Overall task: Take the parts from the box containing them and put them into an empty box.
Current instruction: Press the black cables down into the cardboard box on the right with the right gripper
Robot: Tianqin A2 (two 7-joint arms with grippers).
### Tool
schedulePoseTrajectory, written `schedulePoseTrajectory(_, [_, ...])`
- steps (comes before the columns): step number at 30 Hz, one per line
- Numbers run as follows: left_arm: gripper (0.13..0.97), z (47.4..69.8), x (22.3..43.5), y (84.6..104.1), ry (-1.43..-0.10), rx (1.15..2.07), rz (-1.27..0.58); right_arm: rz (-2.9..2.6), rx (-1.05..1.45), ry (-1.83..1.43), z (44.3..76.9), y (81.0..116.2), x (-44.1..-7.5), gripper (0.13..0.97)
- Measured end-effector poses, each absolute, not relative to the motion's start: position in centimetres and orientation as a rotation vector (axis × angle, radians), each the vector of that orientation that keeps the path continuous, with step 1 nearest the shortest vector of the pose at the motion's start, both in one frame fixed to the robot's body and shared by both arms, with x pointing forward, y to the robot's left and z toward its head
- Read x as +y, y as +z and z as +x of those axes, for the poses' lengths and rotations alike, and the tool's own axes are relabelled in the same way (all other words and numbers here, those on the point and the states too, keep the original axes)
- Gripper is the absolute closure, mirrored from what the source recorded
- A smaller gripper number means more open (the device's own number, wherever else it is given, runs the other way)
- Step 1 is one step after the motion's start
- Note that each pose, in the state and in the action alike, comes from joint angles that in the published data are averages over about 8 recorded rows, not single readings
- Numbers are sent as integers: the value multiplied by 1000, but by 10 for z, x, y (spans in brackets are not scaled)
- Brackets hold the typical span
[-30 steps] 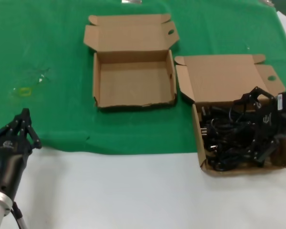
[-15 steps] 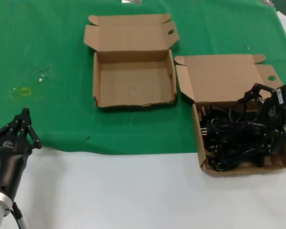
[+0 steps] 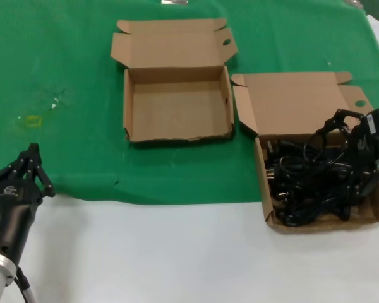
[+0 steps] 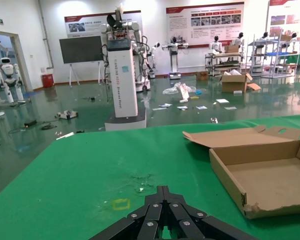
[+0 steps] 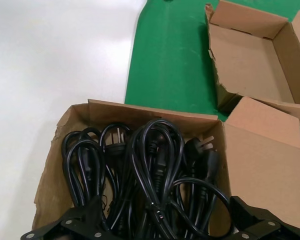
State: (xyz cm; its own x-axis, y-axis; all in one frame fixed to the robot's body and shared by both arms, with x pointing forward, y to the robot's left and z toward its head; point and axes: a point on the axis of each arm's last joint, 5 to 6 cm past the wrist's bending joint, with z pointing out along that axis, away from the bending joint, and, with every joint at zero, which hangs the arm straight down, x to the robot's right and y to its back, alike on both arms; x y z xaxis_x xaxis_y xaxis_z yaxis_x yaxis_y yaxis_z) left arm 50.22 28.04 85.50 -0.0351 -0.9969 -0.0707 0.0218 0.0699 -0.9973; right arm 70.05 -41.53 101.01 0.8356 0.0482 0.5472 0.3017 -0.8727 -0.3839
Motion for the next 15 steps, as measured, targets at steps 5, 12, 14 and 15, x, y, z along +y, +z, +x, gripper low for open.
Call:
schedulePoseTrajectory(5, [953, 502, 280, 855, -1193, 1253, -1125, -2550, -255, -745, 700, 1011, -416, 185])
schedulePoseTrajectory(12, [953, 502, 280, 855, -1193, 1253, -1125, -2552, -244, -738, 696, 1008, -419, 284])
schedulePoseTrajectory(14, [953, 502, 280, 855, -1193, 1253, -1125, -2553, -239, -736, 694, 1007, -420, 307])
schedulePoseTrajectory(15, [953, 502, 280, 855, -1193, 1253, -1125, -2553, -237, -736, 694, 1006, -421, 330])
